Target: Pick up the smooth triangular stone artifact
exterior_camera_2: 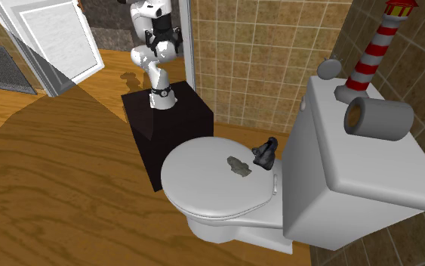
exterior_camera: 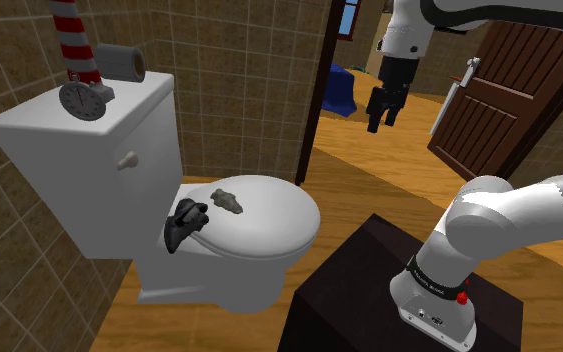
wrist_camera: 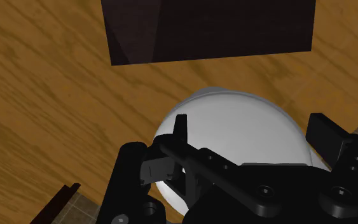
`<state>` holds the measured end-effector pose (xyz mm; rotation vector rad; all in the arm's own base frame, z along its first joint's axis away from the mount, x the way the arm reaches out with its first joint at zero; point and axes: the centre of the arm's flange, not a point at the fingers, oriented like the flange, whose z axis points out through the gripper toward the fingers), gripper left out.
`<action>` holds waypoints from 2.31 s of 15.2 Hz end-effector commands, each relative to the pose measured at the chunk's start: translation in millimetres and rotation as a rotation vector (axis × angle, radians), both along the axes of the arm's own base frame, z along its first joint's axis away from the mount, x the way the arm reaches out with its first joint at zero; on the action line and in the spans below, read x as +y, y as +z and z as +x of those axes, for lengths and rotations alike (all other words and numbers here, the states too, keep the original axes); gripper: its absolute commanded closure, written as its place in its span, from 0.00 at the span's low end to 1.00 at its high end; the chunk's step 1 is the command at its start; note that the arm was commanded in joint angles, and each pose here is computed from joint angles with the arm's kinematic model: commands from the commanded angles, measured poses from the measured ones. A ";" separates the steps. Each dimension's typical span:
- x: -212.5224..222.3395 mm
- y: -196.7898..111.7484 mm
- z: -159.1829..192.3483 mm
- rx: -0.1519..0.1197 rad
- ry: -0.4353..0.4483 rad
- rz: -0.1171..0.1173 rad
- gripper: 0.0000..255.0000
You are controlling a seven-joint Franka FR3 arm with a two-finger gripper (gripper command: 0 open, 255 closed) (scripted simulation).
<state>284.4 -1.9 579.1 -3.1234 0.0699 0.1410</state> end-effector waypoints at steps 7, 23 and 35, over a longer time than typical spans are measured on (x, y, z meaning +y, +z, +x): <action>16.9 -59.9 43.8 -0.029 0.018 0.008 0.00; 68.4 -212.4 167.2 -0.107 0.066 0.030 0.00; 113.0 -319.5 265.6 -0.165 0.101 0.046 0.00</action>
